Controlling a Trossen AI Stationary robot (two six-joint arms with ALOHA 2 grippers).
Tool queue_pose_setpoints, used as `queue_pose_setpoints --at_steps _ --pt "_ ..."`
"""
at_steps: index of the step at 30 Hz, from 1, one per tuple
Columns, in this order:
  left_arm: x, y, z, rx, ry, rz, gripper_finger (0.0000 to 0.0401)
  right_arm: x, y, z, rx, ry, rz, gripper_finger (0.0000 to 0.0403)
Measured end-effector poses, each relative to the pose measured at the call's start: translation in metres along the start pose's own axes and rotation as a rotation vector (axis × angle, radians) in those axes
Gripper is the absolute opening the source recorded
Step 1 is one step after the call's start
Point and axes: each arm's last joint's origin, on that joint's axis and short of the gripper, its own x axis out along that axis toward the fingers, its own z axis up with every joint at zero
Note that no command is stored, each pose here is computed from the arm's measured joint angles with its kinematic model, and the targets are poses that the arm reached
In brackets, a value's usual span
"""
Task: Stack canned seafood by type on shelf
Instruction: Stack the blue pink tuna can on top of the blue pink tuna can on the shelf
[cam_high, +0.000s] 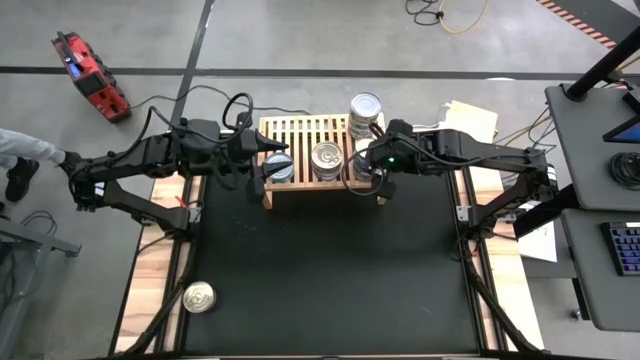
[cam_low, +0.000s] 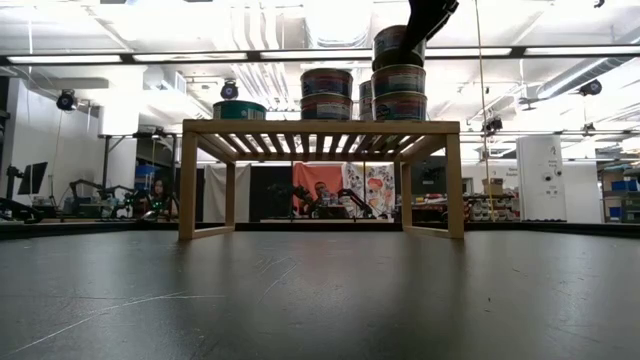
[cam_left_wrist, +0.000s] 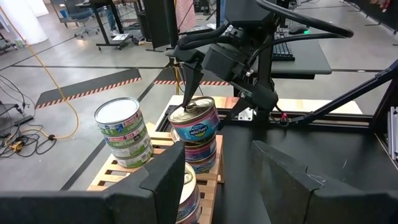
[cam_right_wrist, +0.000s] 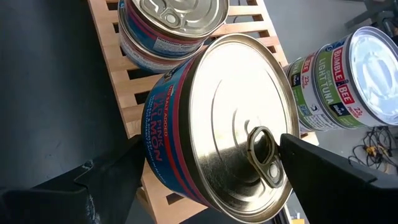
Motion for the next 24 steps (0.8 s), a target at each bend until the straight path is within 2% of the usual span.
queue_pose_setpoints --at_steps 17,24 --pt "-0.0001 0.0 0.0 0.003 0.0 0.0 0.0168 0.0002 0.0005 0.0001 -0.009 -0.002 0.014 0.0355" --pt "-0.0002 0.0 0.0 0.003 0.0 0.0 0.0168 0.0002 0.0007 0.0002 -0.01 -0.003 0.022 0.0381"
